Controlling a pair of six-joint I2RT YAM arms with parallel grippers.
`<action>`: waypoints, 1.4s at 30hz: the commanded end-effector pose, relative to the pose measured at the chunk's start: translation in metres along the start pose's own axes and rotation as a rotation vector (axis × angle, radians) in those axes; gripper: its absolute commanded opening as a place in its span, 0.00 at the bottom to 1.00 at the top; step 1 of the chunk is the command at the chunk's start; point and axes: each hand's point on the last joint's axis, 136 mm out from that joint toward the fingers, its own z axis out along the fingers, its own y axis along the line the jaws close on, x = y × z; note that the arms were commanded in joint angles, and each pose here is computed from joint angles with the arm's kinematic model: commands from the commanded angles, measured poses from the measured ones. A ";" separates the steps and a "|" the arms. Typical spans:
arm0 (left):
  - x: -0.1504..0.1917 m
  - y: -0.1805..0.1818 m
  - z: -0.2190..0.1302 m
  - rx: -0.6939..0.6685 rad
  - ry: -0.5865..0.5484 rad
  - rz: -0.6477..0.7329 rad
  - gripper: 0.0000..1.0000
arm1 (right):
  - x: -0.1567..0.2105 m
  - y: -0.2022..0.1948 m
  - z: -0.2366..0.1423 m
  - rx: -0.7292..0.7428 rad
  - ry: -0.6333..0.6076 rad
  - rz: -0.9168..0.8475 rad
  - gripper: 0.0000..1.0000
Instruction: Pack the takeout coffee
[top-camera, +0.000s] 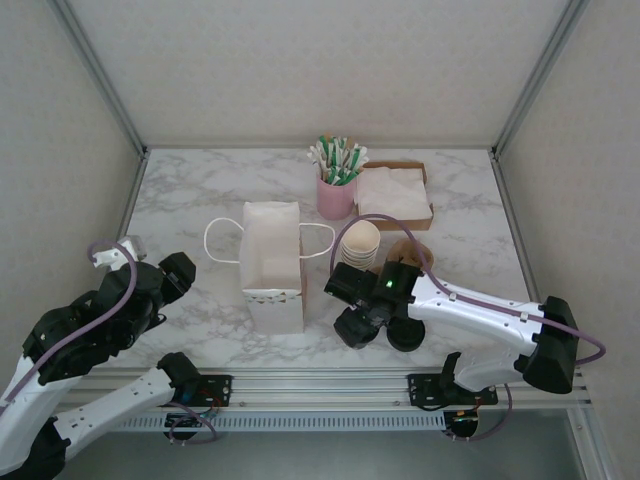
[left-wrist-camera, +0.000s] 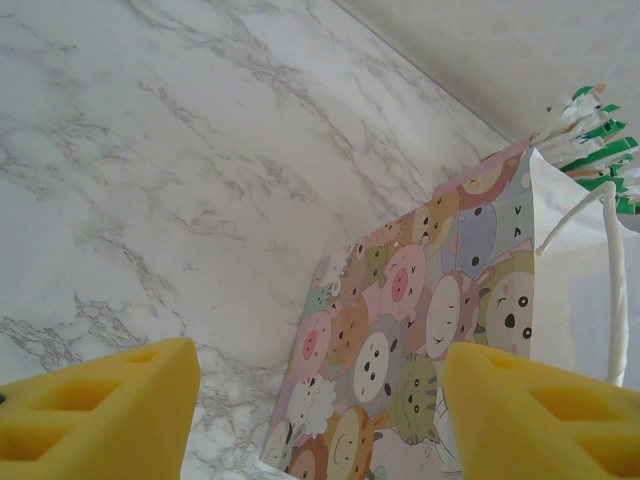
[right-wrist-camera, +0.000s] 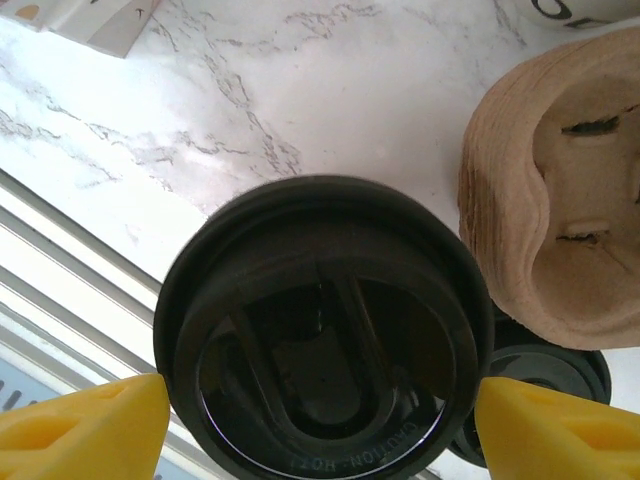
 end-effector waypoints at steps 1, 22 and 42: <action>0.001 0.001 -0.002 0.002 0.012 -0.011 0.66 | 0.005 0.002 -0.001 -0.022 0.002 0.022 0.83; -0.006 -0.003 -0.002 0.008 -0.021 -0.015 0.66 | 0.019 -0.009 -0.042 -0.066 -0.035 0.891 0.81; -0.006 0.003 -0.002 -0.003 -0.035 -0.004 0.67 | -0.014 -0.005 -0.015 0.016 -0.056 0.871 0.84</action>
